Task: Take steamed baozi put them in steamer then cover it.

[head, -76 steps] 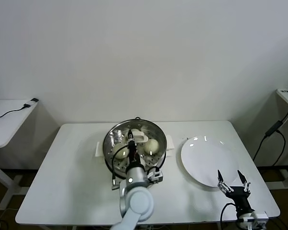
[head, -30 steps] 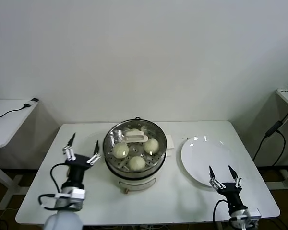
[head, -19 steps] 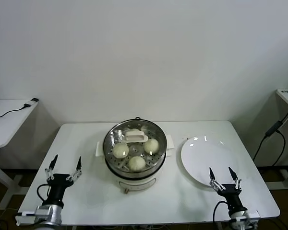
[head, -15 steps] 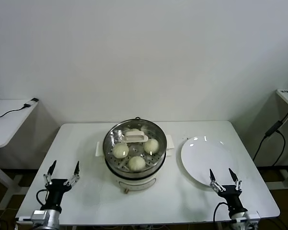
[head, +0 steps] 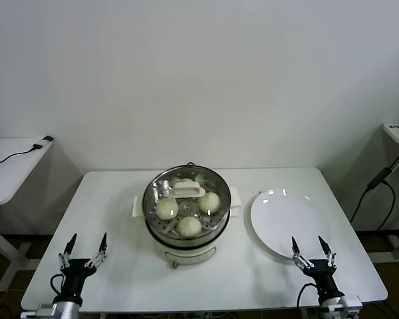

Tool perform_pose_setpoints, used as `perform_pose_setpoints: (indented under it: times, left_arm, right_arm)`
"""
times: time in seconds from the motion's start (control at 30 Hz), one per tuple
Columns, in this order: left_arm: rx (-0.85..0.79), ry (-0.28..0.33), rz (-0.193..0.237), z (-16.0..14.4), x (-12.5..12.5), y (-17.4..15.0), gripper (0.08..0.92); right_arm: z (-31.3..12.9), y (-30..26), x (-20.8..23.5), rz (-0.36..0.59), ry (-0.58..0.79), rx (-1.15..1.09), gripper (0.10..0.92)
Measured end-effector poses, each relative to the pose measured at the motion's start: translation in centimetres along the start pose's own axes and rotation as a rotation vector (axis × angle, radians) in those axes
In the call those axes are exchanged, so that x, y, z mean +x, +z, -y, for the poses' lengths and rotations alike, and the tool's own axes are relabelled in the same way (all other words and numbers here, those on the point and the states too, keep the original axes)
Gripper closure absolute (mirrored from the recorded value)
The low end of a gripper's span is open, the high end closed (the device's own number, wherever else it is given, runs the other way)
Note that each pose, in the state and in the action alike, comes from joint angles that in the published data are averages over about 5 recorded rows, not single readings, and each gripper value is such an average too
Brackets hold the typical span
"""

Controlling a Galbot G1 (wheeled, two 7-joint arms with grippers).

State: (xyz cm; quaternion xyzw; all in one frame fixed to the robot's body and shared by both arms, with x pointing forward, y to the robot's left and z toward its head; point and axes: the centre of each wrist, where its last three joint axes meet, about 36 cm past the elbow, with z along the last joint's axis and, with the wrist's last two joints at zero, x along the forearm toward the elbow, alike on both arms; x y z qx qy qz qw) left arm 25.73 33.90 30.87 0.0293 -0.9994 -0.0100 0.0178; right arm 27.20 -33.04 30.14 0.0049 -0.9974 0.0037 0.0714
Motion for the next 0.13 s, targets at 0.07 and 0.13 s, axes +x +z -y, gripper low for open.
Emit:
perform_pose_setpoints:
  times: [0.07,0.13]
  left_arm:
    - [0.007,0.0,-0.002,-0.05,0.13,0.14,0.177]
    - [0.01,0.0,-0.004,-0.08,0.2,0.22,0.177]
  right_arm:
    - [-0.01,0.01,0.05,0.0,0.0,0.0,0.2]
    - [-0.02,0.02,0.07,0.0,0.0,-0.001,0.2]
